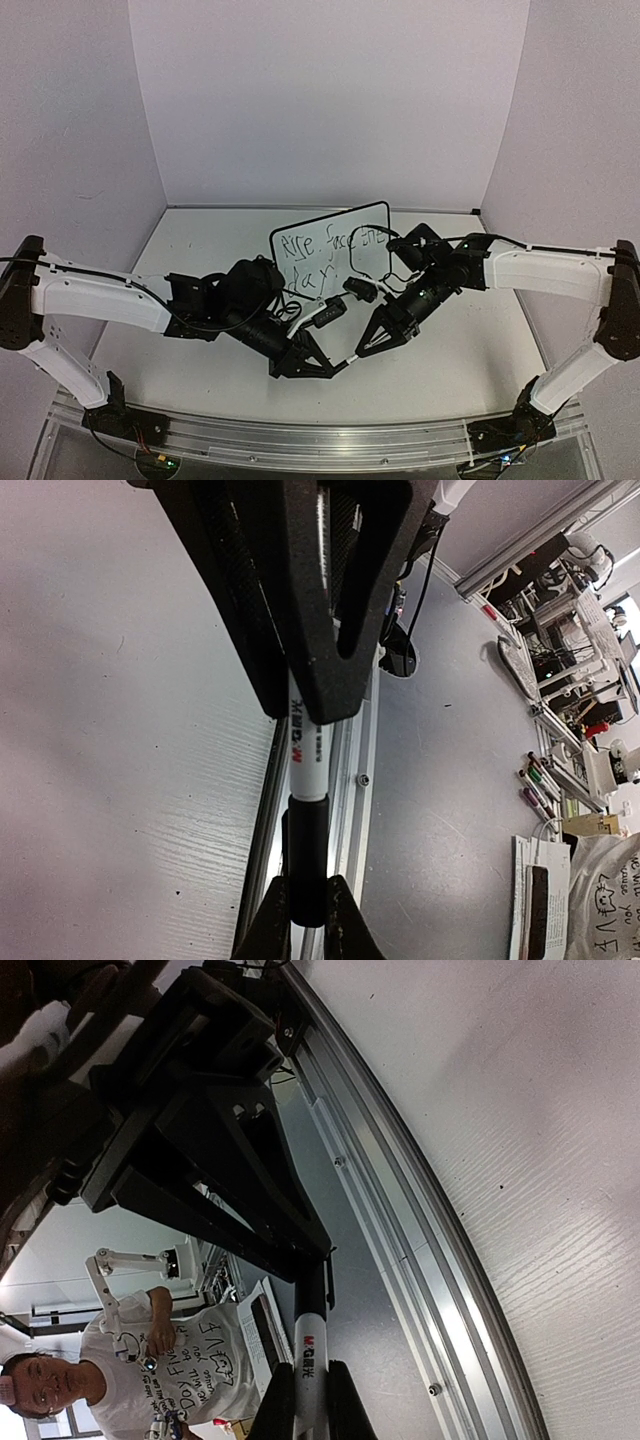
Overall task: Write a sentence on the whiteboard
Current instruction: Insert the whiteboard marker without the cap into the pen cap.
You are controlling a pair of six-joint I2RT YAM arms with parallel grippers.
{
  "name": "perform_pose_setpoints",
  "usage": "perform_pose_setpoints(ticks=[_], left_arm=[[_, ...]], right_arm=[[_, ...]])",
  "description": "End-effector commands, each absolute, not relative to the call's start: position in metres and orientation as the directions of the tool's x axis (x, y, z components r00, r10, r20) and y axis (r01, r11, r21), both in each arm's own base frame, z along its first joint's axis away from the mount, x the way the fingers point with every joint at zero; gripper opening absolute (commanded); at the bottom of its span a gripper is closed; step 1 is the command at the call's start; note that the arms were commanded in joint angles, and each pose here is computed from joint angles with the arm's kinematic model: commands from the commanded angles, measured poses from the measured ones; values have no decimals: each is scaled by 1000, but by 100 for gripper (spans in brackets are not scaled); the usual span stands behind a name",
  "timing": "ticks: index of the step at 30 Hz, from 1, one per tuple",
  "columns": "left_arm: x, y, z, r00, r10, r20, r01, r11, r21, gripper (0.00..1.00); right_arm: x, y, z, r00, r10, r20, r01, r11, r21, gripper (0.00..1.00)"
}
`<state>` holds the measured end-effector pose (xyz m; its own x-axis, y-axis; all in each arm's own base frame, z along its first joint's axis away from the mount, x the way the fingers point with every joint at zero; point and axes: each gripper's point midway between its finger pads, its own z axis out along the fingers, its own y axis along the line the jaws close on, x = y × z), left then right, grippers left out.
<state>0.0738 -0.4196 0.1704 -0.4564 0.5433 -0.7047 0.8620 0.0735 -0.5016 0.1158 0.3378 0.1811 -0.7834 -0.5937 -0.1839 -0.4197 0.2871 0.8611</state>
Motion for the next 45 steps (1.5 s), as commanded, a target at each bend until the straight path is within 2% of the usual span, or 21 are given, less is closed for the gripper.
perform_pose_setpoints(ticks=[1, 27, 30, 33, 35, 38, 41, 45], left_arm=[[97, -456, 264, -342, 275, -898, 932, -25, -362, 0], [104, -471, 296, -281, 194, -940, 953, -63, -298, 0], [105, -471, 292, -282, 205, -937, 953, -56, -299, 0], [110, -466, 283, -290, 231, -929, 954, -10, -300, 1], [119, -457, 274, -304, 249, -920, 953, 55, -299, 9], [144, -433, 261, -341, 265, -902, 934, 202, -294, 35], [167, -403, 247, -396, 265, -879, 894, 329, -304, 55], [196, -359, 233, -475, 238, -847, 815, 483, -321, 67]], right_arm=[[111, 354, 184, -750, -619, -232, -456, 231, 859, 0], [105, 357, 178, -746, -626, -227, -449, 222, 865, 0], [111, 356, 177, -752, -610, -248, -479, 247, 842, 0], [127, 353, 173, -774, -566, -284, -527, 327, 785, 0], [145, 345, 170, -801, -512, -310, -543, 403, 737, 0], [177, 320, 169, -852, -401, -337, -514, 510, 690, 0], [206, 288, 175, -879, -272, -391, -472, 611, 635, 0], [235, 250, 180, -878, -134, -459, -405, 720, 564, 0]])
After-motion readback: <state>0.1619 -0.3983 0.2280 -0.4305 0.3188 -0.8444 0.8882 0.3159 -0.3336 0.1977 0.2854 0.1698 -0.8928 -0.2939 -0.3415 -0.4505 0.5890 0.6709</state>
